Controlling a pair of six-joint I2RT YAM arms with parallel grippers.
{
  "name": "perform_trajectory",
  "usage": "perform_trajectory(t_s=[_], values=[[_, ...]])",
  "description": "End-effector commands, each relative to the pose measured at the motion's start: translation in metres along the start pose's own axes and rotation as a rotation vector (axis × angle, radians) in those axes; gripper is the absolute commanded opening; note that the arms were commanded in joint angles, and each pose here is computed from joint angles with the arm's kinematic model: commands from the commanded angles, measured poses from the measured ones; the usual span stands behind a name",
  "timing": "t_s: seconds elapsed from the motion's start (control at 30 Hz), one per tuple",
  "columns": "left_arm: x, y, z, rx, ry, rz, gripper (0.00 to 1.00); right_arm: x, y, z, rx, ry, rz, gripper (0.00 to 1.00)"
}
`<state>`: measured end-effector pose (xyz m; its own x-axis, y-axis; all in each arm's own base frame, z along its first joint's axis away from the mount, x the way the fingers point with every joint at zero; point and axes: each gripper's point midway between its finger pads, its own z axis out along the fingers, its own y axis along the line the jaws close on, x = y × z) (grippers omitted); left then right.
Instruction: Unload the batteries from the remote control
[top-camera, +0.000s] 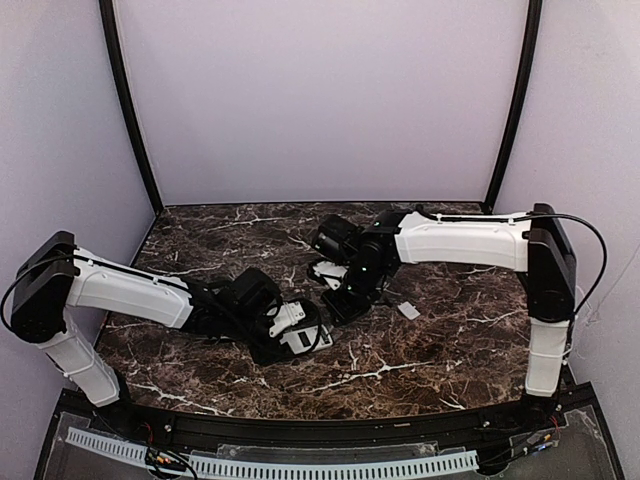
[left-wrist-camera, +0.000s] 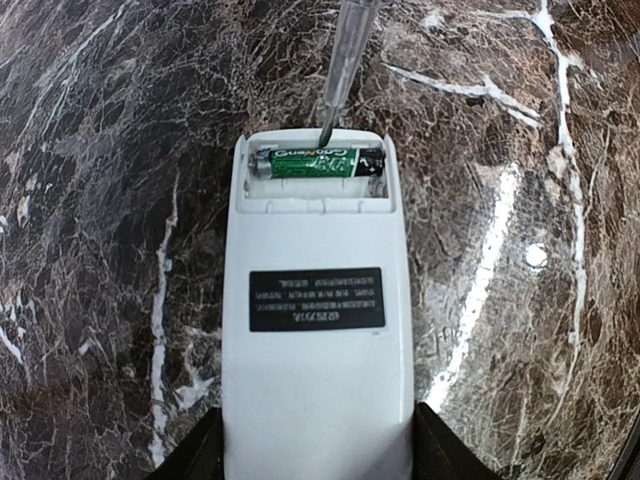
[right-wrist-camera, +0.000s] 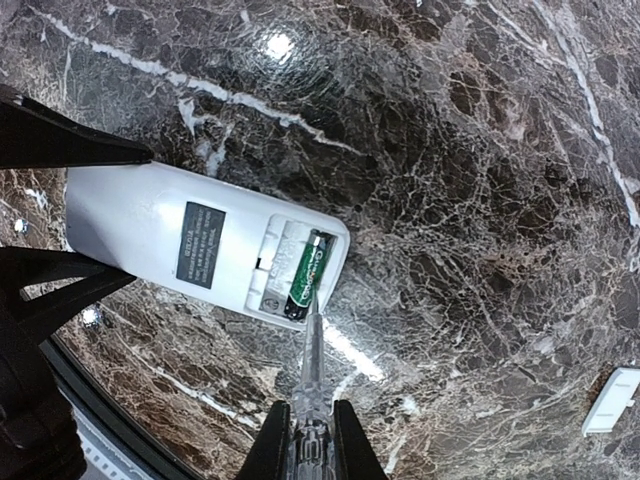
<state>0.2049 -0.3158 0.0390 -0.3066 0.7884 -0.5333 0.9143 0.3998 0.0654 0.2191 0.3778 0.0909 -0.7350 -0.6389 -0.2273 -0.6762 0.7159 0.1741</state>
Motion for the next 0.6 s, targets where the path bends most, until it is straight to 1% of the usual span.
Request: perform_trajectory(t_s=[0.0, 0.37, 0.57], values=[[-0.0244, 0.0000, -0.0074, -0.002, -0.065, 0.005, 0.00, 0.0156, -0.0091, 0.0145, 0.080, 0.082, -0.016, 0.00], [-0.0254, -0.0002, -0.0071, -0.005, -0.064, 0.006, 0.00, 0.0201, -0.0096, 0.0206, 0.109, 0.108, -0.028, 0.00], [-0.0244, -0.0007, -0.0065, -0.005, -0.059, 0.009, 0.00, 0.0219, -0.0106, 0.0199, 0.107, 0.096, -0.032, 0.00]])
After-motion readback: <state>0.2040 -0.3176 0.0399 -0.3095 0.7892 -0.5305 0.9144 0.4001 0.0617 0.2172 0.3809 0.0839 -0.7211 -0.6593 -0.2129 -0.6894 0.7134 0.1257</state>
